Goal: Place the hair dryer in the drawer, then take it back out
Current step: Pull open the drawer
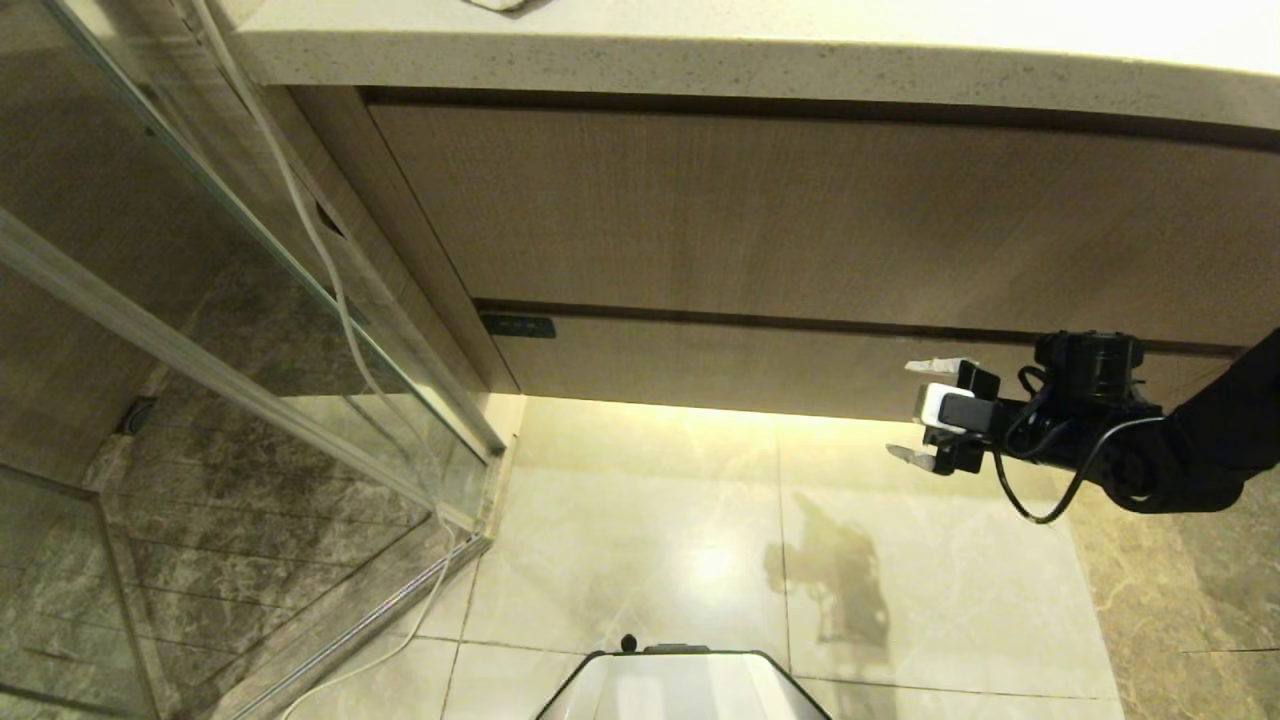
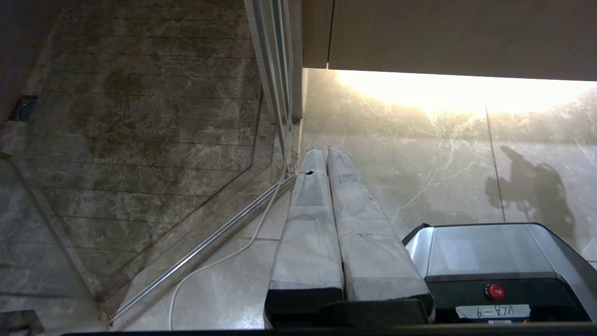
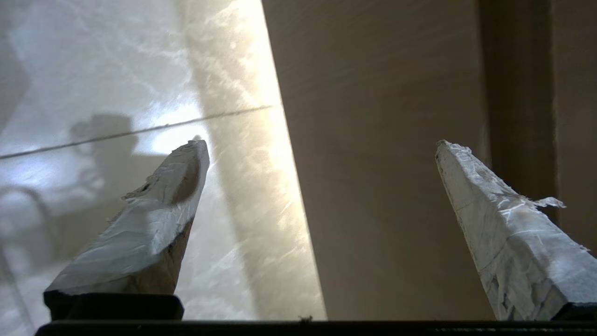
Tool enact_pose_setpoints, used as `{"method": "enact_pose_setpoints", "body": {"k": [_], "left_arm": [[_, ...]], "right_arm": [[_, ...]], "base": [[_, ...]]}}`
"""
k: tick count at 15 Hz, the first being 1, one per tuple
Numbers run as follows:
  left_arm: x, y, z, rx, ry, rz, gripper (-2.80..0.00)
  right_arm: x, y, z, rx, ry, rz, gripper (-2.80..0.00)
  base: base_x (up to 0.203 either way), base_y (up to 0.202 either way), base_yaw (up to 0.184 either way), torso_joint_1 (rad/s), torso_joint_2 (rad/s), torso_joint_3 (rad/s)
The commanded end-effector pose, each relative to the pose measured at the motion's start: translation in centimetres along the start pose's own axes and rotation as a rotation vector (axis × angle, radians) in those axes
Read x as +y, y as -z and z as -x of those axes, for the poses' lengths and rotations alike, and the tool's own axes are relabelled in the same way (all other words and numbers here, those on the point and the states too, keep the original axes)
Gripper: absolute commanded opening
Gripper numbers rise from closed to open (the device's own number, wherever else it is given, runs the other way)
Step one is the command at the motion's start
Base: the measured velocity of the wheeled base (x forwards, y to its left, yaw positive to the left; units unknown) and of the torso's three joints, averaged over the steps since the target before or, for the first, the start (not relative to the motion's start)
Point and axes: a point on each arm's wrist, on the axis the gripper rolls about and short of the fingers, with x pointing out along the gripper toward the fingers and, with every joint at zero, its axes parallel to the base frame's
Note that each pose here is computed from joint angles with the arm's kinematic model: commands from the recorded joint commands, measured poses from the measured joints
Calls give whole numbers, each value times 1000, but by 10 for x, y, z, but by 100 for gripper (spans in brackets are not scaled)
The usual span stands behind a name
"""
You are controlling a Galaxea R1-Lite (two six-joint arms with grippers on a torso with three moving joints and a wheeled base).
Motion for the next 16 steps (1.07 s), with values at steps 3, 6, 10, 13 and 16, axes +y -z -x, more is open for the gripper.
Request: {"method": "enact_pose_setpoints", "body": {"k": [3, 6, 10, 13, 16], "left_arm": [[0, 0, 0, 0, 0, 0, -280], [0, 0, 0, -2, 0, 0, -280], [0, 0, 0, -1, 0, 0, -280], [0, 0, 0, 1, 0, 0, -280], [0, 0, 0, 0, 0, 0, -280]], "right_arm": [[-9, 13, -28, -23, 89, 47, 0], [-14, 20, -40, -28, 130, 67, 0], [-18, 27, -52, -30, 169, 85, 0], [-19, 35, -59, -23, 181, 84, 0], [-18, 40, -59, -17, 181, 81, 0]], "base": [[0, 0, 0, 0, 0, 0], [0, 0, 0, 0, 0, 0], [0, 0, 0, 0, 0, 0], [0, 0, 0, 0, 0, 0], [0, 0, 0, 0, 0, 0]]}}
